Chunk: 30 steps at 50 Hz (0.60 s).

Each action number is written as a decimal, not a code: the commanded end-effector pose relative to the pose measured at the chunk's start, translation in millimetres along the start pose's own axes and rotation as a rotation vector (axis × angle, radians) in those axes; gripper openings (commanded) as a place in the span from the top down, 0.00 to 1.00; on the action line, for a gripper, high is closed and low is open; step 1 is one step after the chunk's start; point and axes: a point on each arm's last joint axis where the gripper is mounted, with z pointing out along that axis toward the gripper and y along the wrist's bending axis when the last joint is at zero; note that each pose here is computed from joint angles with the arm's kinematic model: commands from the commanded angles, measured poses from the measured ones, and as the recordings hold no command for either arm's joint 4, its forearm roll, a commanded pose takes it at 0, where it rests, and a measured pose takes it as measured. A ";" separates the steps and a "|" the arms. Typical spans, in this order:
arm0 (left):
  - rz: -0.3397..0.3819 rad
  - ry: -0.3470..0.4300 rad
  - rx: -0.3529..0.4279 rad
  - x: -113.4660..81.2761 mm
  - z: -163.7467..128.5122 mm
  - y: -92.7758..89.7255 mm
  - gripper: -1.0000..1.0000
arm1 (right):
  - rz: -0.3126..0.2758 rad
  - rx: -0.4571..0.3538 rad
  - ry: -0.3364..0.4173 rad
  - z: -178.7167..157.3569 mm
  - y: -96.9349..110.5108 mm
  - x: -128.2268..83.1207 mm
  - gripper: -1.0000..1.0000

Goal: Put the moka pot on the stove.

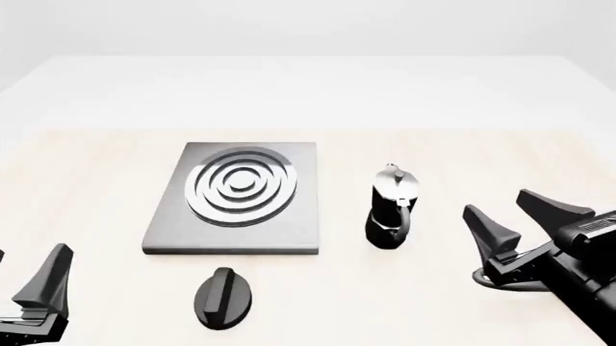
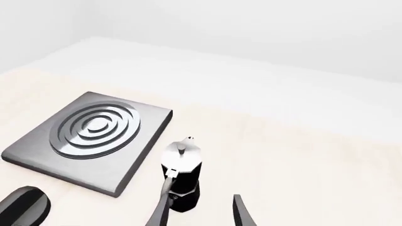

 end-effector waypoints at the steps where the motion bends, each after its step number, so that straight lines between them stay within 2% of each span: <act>1: 0.000 0.000 0.000 0.0 0.0 0.0 0.00 | 0.007 -0.014 0.010 6.2 2.2 6.0 0.00; 30: 0.000 0.000 0.000 0.0 0.0 0.0 0.00 | 0.014 -0.041 0.038 20.7 6.7 20.0 0.00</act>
